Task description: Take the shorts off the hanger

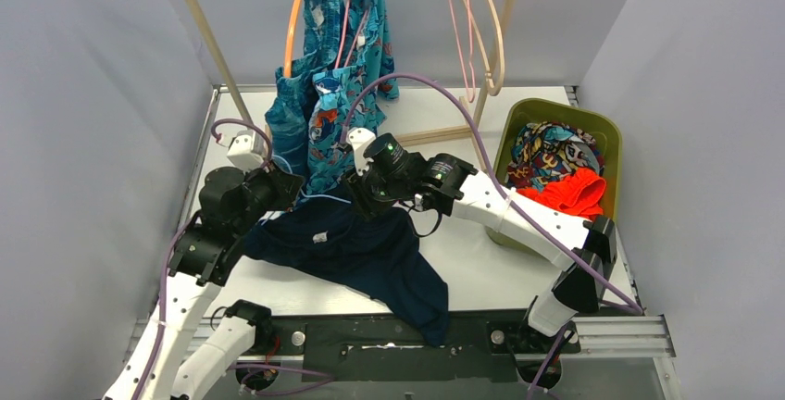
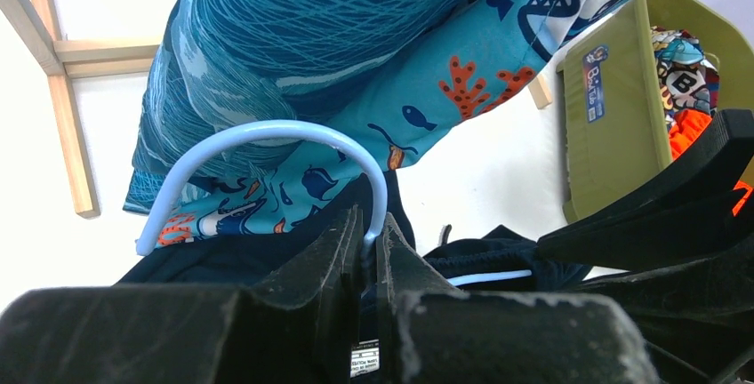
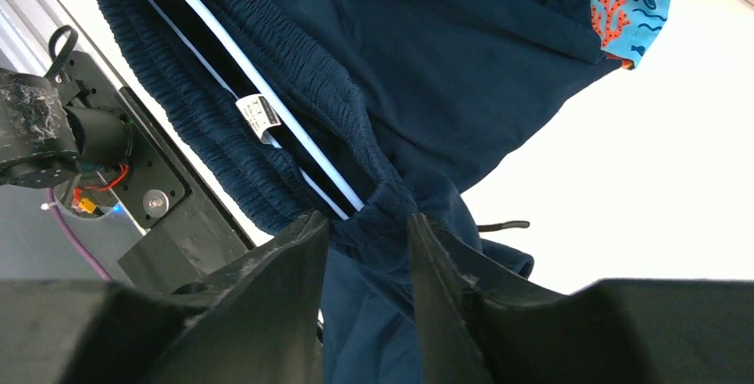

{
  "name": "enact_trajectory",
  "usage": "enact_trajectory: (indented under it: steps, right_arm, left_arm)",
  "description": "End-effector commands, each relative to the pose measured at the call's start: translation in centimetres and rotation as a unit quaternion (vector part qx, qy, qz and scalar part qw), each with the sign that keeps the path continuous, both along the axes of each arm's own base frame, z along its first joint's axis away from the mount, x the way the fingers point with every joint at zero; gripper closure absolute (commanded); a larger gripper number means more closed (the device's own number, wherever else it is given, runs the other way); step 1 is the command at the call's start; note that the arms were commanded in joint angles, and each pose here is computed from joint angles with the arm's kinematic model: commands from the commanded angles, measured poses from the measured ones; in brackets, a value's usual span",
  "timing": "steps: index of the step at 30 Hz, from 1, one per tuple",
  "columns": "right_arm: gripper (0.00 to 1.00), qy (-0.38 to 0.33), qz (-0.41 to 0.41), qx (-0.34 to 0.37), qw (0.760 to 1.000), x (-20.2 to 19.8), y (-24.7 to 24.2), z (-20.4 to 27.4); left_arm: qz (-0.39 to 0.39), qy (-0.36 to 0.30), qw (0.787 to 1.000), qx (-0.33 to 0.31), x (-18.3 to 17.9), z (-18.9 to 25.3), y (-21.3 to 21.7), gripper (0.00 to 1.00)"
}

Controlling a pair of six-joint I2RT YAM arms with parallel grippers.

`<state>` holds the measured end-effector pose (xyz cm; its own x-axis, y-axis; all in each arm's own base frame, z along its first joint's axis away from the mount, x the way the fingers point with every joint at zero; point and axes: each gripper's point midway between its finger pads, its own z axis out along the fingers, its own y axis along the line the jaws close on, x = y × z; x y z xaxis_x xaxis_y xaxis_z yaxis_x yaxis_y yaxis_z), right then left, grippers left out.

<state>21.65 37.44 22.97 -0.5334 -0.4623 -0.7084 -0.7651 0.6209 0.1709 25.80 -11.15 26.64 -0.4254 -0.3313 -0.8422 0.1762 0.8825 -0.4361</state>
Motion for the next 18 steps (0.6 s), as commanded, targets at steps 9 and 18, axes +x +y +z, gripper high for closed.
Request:
enact_trajectory:
  steps: [9, 18]
  right_arm:
    - [0.92, -0.035, -0.025, 0.0, 0.999, 0.8, -0.9, 1.5]
    - [1.0, -0.096, -0.156, 0.013, 0.983, 3.9, -7.6, 3.5]
  left_arm:
    - [0.015, -0.054, 0.998, -0.027, 0.3, 3.3, 0.2, 1.0]
    - [0.099, -0.047, 0.994, -0.018, 0.1, 3.2, 3.3, 1.0]
